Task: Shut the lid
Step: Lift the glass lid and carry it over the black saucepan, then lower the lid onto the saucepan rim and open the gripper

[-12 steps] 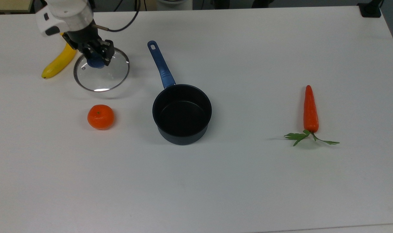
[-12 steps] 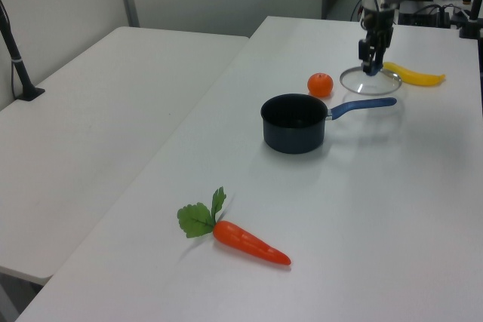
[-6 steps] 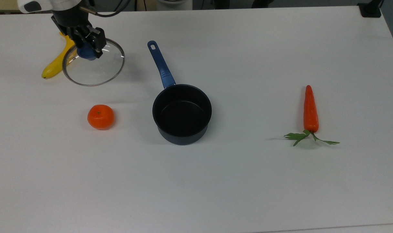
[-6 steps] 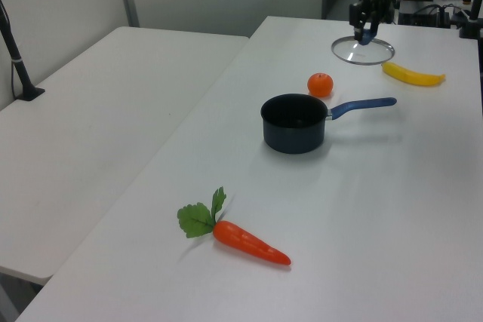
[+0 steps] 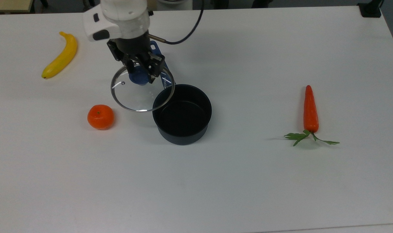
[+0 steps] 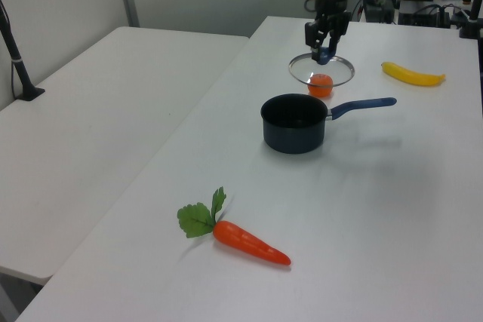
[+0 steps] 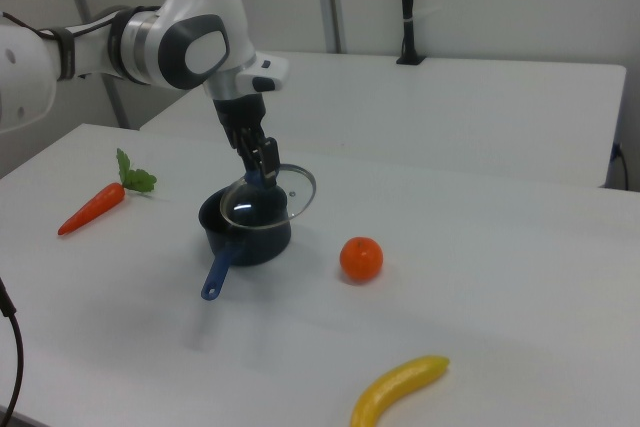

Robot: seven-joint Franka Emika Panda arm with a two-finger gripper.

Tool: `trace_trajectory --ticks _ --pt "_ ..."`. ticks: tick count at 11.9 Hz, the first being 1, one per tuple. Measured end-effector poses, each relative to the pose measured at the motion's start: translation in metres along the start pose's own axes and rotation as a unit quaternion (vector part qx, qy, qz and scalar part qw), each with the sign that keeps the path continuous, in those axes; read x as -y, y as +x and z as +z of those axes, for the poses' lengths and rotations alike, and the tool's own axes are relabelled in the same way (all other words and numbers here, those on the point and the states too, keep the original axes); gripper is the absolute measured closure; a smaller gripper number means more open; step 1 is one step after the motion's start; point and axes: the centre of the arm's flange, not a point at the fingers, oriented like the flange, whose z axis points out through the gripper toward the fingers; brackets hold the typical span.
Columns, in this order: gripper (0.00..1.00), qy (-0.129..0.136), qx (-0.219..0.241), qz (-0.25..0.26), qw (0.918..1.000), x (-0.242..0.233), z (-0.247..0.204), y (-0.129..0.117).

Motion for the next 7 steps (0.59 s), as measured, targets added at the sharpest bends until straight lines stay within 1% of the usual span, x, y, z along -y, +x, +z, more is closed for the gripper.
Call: trace_trajectory --ticks 2,4,7 --pt "0.39 -0.003 0.001 -0.009 1.0 0.029 0.01 -0.003" --pt "0.39 -0.006 0.014 -0.017 0.9997 0.065 0.033 -0.012" --pt "0.39 0.001 0.022 -0.013 0.9997 0.092 0.045 -0.017"
